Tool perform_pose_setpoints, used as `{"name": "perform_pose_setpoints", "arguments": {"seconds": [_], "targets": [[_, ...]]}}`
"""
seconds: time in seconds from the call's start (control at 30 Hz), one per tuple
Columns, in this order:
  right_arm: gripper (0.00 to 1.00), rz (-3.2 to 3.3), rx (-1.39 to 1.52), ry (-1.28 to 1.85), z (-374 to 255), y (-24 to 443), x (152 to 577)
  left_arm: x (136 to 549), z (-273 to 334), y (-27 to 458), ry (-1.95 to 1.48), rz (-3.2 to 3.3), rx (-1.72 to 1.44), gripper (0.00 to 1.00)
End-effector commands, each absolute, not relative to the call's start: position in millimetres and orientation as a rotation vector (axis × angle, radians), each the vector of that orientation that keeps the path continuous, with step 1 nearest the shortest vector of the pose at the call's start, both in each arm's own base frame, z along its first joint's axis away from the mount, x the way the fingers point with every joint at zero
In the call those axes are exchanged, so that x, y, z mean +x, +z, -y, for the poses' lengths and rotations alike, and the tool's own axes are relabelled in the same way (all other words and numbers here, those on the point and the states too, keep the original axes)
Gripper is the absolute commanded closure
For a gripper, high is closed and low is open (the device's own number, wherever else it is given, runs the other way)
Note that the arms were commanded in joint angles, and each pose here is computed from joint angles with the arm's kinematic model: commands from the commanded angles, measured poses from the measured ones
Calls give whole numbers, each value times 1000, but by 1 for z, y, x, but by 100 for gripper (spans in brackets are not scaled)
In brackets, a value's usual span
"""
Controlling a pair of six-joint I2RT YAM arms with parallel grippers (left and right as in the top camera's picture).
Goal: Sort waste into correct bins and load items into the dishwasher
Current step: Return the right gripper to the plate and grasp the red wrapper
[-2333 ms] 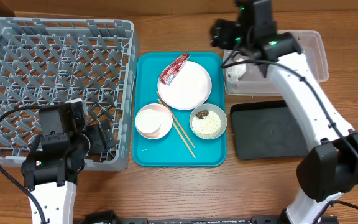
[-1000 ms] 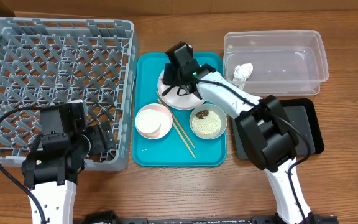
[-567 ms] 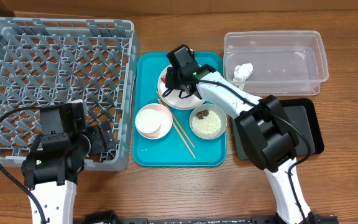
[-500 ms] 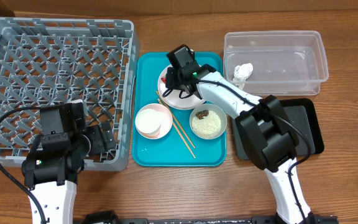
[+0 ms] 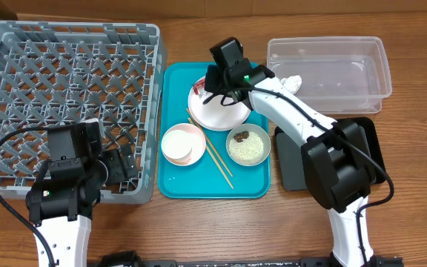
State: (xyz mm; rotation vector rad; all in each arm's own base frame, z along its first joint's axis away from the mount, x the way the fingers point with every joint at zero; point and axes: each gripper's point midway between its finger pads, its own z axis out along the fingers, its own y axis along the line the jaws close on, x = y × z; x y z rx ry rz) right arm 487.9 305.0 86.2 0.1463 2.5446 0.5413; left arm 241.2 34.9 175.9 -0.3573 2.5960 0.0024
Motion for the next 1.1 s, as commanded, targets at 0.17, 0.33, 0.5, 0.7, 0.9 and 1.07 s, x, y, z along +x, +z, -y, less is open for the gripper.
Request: {"name": "perform_pose_setpoints", "arguments": {"seconds": [0.17,0.33,0.5,0.7,0.9,1.07], "targets": [[40,-2420,141,622,-318,119,503,246,-37,184,5,-2570,-369,0],[37,-2407,279,615,-317,111,506,246,-37,184,5,-2570,-369,0],[37,-2401,368,656,-324,95,511,245,-37,184,5,-2575,-370,0],[38,-2425,541,682,-323,73,510,243,-37,183,5,-2582,-371,0],[38,-2445,612,680,-323,55,508,243,-37,183,5,-2582,-371,0],[39,-2453,613,671,-322,48,508,243,-37,183,5,-2581,-371,0]]}}
